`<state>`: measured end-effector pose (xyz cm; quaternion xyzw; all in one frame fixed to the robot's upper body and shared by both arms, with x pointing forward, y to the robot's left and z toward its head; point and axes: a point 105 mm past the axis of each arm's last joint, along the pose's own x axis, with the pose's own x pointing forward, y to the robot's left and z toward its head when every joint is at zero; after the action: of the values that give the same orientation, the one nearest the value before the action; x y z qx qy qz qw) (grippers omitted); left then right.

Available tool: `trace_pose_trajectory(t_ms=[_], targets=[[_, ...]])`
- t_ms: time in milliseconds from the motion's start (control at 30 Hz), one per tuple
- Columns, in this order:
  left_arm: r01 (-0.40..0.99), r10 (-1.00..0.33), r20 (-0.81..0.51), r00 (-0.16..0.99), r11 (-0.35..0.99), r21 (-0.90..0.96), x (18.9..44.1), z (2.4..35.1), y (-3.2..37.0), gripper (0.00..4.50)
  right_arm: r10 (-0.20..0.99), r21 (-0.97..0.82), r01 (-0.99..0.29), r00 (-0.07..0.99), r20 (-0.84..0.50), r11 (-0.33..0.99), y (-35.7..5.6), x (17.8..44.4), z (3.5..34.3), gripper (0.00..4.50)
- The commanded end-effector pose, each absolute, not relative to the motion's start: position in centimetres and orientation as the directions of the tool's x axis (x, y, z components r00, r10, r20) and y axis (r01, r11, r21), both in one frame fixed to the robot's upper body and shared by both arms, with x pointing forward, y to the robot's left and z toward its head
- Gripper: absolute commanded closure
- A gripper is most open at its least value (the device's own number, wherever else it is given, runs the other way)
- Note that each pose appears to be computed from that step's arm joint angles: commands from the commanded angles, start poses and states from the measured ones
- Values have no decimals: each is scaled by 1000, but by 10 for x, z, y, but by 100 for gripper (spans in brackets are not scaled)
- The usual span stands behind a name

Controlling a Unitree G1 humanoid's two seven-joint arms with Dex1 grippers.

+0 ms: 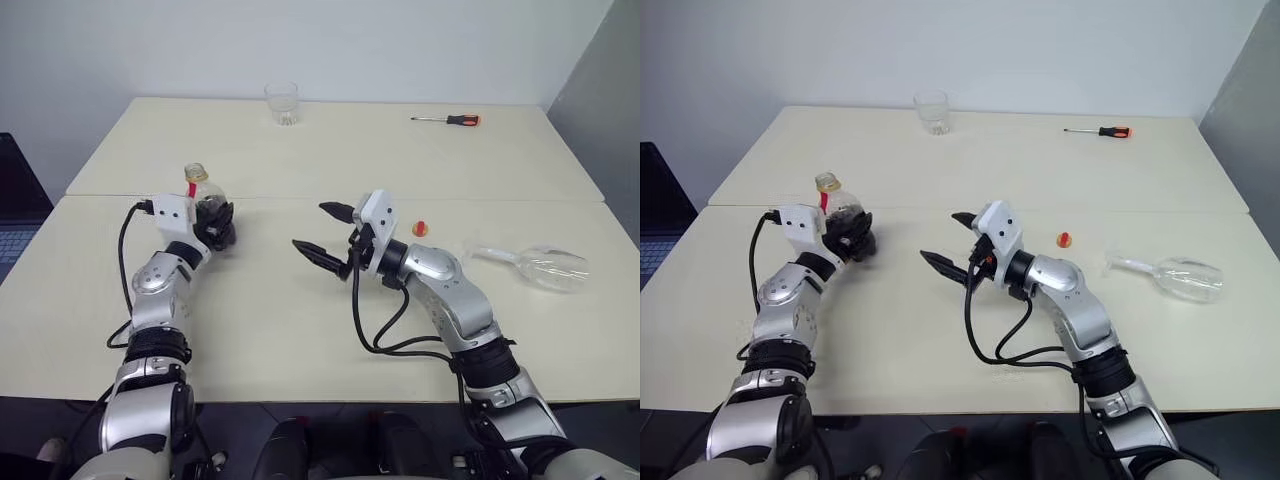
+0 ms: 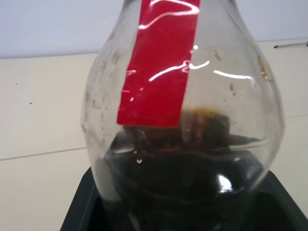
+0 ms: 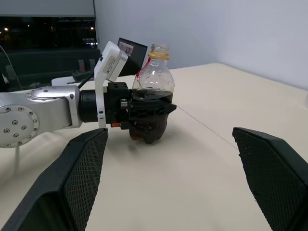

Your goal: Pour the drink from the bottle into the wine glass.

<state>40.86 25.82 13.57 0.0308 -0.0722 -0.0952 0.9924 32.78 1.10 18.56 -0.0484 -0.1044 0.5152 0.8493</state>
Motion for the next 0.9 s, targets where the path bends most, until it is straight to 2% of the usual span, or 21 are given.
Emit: trace_pose_trajectory(t_ms=[33,300,433,567,900], targets=[[184,-201,191,961,977,105,406,149,258,232,879,-235,-849,443,175,474,11,328,202,7],[173,-190,185,964,979,106,403,147,261,232,875,-240,-842,452,175,483,9,332,203,7],[172,-189,192,963,980,102,402,148,261,130,874,-243,-840,453,177,485,9,334,204,0],[168,-185,195,963,980,104,400,149,263,5,873,-246,-838,455,177,487,8,334,204,0],[136,-155,210,965,985,105,387,156,273,2,875,-245,-841,449,182,483,6,330,205,0]])
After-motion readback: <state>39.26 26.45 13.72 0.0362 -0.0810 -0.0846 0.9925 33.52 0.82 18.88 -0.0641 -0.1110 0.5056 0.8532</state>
